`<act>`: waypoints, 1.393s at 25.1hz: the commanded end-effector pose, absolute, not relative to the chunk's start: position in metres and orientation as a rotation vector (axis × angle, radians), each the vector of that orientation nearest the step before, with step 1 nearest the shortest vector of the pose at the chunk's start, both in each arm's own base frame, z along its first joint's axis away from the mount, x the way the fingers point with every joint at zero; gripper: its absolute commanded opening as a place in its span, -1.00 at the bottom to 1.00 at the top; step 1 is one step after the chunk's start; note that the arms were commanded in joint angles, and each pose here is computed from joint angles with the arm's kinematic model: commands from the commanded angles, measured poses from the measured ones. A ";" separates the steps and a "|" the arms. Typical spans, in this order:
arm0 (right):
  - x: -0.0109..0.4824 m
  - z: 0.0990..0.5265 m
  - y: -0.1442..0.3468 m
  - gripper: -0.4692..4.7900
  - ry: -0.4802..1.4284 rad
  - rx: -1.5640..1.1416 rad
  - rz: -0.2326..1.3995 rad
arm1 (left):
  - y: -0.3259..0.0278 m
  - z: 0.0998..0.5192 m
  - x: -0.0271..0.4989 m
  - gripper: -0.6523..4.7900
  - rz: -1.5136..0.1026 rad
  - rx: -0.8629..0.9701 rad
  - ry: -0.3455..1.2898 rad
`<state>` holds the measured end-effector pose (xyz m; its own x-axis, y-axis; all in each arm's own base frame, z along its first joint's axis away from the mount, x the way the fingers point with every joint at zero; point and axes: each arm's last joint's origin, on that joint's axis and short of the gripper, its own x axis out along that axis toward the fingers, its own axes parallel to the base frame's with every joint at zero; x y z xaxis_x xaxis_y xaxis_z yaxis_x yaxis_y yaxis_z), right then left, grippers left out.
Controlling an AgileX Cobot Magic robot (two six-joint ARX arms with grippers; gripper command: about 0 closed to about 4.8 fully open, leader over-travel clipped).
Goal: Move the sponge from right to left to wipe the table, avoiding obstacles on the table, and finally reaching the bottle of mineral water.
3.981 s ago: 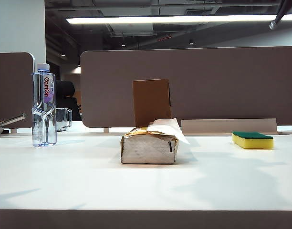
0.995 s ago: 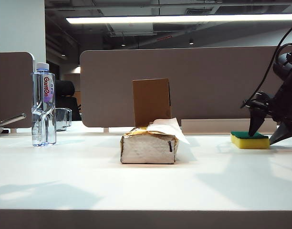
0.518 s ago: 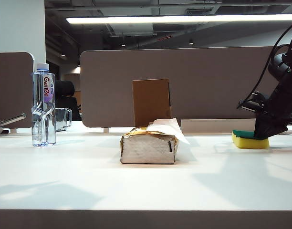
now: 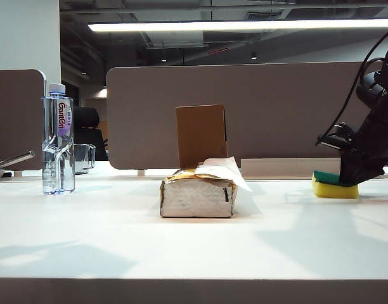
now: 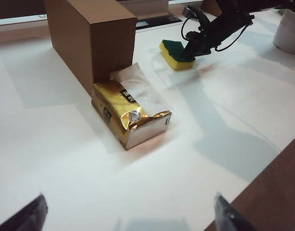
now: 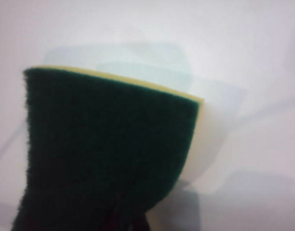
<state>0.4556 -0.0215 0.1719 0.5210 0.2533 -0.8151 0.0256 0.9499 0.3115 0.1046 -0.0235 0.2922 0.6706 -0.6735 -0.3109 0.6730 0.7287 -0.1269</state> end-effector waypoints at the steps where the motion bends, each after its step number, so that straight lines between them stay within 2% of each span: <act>1: 0.444 0.159 -0.022 -0.86 1.157 0.313 0.110 | -0.024 0.294 0.104 0.92 -0.768 0.006 0.340; 13: 0.429 0.149 -0.018 -0.86 1.242 0.345 0.143 | -0.024 0.297 0.103 0.92 -0.768 0.011 0.327; 21: 0.408 0.167 -0.017 -0.86 1.195 0.321 0.150 | -0.024 0.300 0.103 0.92 -0.768 0.014 0.317; 35: 0.353 0.155 -0.013 -0.86 1.235 0.346 0.133 | -0.025 0.301 0.102 0.92 -0.775 0.017 0.313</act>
